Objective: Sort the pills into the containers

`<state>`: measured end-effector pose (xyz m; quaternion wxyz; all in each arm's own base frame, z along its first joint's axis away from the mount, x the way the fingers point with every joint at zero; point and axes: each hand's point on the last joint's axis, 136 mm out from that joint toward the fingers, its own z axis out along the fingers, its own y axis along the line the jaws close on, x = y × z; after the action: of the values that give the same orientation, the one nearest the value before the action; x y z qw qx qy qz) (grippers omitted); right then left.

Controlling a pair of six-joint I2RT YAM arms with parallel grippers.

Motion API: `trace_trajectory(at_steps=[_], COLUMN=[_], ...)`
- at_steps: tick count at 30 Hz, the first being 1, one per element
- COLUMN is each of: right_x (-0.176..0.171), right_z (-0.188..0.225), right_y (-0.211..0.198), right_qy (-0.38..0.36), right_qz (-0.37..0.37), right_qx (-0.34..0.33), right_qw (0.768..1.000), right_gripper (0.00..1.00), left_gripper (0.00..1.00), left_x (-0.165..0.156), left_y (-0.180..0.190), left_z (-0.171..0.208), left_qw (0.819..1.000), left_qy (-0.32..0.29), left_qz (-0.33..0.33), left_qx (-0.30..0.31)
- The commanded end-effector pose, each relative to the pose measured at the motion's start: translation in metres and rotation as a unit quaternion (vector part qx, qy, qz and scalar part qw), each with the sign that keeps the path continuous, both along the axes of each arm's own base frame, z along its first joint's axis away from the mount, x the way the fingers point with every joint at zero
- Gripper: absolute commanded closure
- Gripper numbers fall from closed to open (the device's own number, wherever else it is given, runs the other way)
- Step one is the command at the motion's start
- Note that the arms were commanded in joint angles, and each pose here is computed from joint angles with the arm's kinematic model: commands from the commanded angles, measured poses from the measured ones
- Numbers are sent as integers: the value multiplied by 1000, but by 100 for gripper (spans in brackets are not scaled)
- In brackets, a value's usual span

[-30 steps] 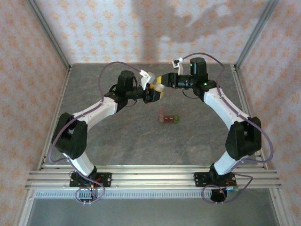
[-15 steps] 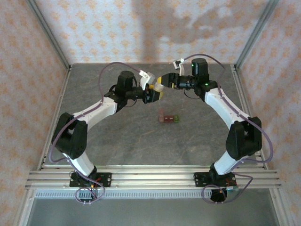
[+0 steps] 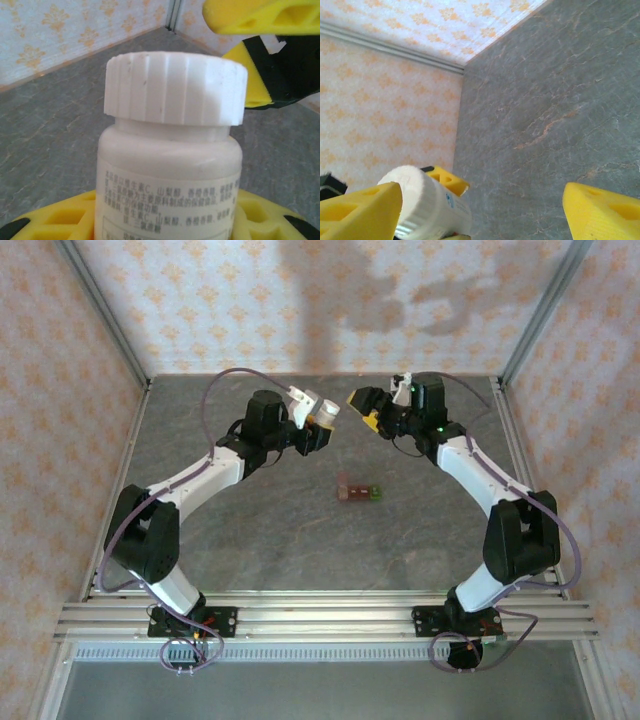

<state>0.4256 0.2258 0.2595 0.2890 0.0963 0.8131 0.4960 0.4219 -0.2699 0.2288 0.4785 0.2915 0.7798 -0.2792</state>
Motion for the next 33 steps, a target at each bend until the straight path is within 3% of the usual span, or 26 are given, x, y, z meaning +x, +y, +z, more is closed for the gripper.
trace_trajectory(at_steps=[1,6,15,25,33], right_x=[5,5,2,-7,-12], right_z=[18,19,10,7,12], right_y=[5,21,41,50,51], right_qy=[-15,-15,-8,-10,-15], right_qz=[-29,-18,0,14,19], right_qx=[16,17,14,15,19], right_qw=[999,1000,1000,1000,1000], right_gripper=[17,17,20,33,35], left_gripper=[100,100,100,100,100], left_x=[-4,-7,-6,-5,-3], left_y=[-1,-11,-14,-15,-17], left_z=[7,-2,-2,-5,-7], left_qw=[998,997,997,997,997], left_qy=[-32,-29,-32,-28,-23], left_qz=[0,-16,-16,-17,-17], left_qx=[49,76,73,74,70])
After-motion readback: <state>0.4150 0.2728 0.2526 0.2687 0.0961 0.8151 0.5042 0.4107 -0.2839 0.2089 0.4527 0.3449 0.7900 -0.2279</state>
